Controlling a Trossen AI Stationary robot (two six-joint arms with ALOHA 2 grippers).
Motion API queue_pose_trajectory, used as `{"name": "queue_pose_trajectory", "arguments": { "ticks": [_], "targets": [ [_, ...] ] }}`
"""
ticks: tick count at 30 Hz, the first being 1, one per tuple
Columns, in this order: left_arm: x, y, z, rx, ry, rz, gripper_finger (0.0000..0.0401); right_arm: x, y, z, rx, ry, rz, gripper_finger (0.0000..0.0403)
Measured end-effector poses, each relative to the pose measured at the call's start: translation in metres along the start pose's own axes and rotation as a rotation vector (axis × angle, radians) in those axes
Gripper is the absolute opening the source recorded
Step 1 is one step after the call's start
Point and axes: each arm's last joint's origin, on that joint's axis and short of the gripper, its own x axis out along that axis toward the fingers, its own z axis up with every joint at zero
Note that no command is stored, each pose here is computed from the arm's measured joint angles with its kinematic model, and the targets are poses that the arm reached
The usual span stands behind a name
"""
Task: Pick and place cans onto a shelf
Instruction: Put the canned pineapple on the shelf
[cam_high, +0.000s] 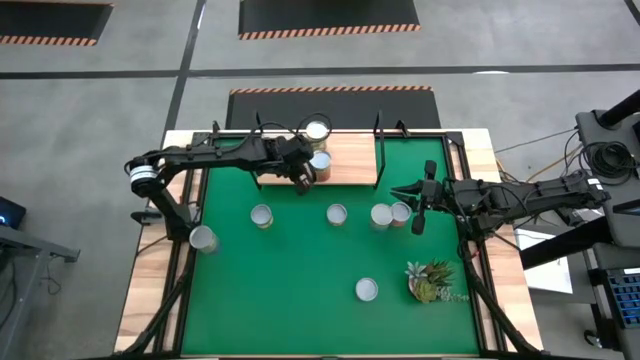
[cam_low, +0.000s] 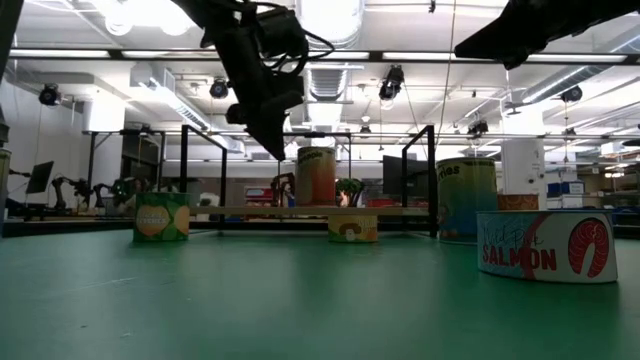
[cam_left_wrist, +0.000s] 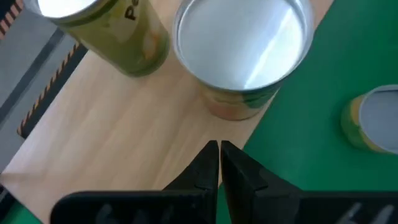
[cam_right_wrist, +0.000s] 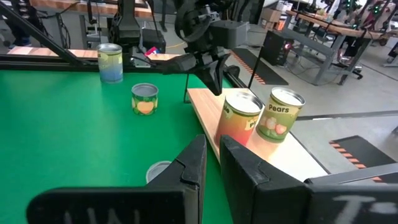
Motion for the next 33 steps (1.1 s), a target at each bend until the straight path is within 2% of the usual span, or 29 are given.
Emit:
{"name": "queue_pose_trajectory", "arguments": {
  "ticks": [6, 11, 14, 18, 26, 29, 33],
  "targets": [
    [-0.006, -0.020, 0.001, 0.046, -0.047, -0.039, 0.0000, 0.000, 0.000, 0.000, 0.018, 0.000, 0.000, 0.0036],
    [-0.024, -0.051, 0.001, 0.194, -0.188, -0.111, 0.0000, 0.004, 0.001, 0.001, 0.075, -0.010, 0.000, 0.0027],
    [-0.033, -0.061, -0.008, 0.297, -0.261, -0.140, 0.0000, 0.012, 0.005, 0.002, 0.091, -0.001, 0.000, 0.0015],
    [-0.046, -0.051, -0.027, 0.358, -0.309, -0.136, 0.0000, 0.028, 0.011, 0.013, 0.074, 0.027, 0.000, 0.0009],
    [-0.067, -0.016, -0.049, 0.338, -0.580, -0.085, 0.0000, 0.075, 0.010, 0.057, 0.054, 0.078, -0.065, 0.0008],
    [-0.064, -0.010, -0.055, 0.342, -0.604, -0.064, 0.0000, 0.095, 0.000, 0.070, 0.092, 0.158, -0.117, 0.0008],
    [-0.056, -0.007, -0.059, 0.345, -0.581, -0.050, 0.0000, 0.122, -0.013, 0.077, 0.080, 0.304, -0.170, 0.0008]
  ]
}}
